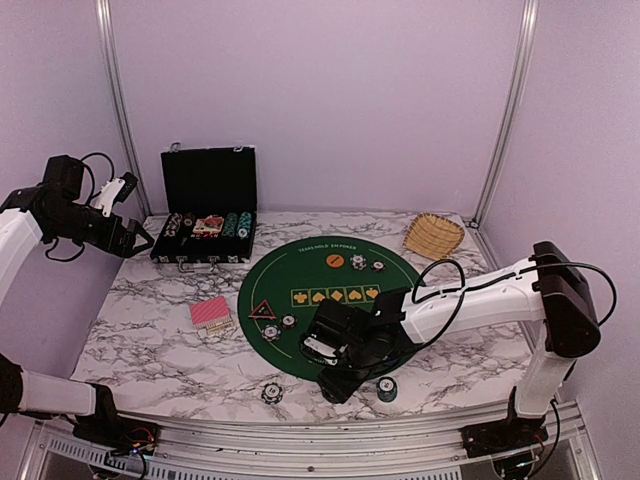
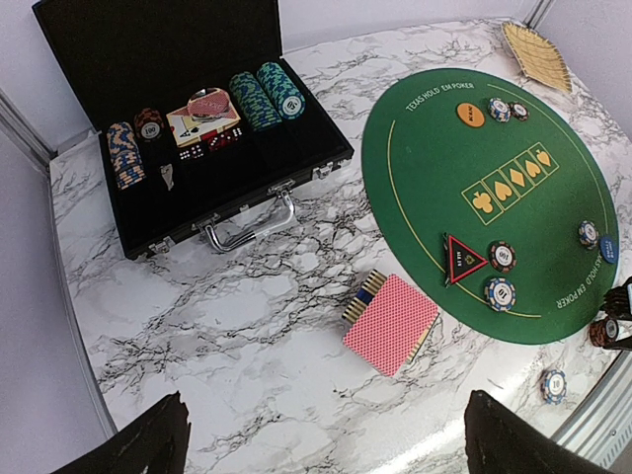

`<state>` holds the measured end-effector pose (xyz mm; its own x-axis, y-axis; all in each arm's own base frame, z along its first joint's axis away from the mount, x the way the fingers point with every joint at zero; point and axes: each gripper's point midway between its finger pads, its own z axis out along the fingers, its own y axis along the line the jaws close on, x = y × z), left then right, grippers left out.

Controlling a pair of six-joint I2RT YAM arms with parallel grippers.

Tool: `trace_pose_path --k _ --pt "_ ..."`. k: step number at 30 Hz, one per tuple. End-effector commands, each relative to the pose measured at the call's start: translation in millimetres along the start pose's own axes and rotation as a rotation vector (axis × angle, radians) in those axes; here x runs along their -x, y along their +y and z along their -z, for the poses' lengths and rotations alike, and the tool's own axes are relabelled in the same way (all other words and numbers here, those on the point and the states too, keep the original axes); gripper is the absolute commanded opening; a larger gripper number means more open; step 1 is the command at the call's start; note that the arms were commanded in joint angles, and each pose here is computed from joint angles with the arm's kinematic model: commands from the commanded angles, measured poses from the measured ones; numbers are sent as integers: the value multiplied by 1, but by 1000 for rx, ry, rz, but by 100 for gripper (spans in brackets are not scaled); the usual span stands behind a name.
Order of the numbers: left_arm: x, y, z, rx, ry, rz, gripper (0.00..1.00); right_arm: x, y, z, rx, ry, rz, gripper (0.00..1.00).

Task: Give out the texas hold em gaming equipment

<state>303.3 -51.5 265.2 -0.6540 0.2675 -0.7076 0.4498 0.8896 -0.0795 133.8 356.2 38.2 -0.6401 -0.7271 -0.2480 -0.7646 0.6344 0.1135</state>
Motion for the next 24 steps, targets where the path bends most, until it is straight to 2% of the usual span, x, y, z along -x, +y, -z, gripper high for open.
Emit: trace_pose_path --k 1,7,15,21,24 --pt "1 -3 4 -11 0 3 99 1 3 -5 -1 -1 10 58" --pt "1 -3 3 -12 2 3 99 5 3 0 -4 -18 12 47" --pt "2 -4 1 -26 3 5 99 12 6 15 4 -42 6 41" --pt "3 -5 1 -31 0 7 99 15 9 24 11 -57 1 28" --pt "4 -5 2 -30 -2 6 99 18 11 29 17 -66 3 27"
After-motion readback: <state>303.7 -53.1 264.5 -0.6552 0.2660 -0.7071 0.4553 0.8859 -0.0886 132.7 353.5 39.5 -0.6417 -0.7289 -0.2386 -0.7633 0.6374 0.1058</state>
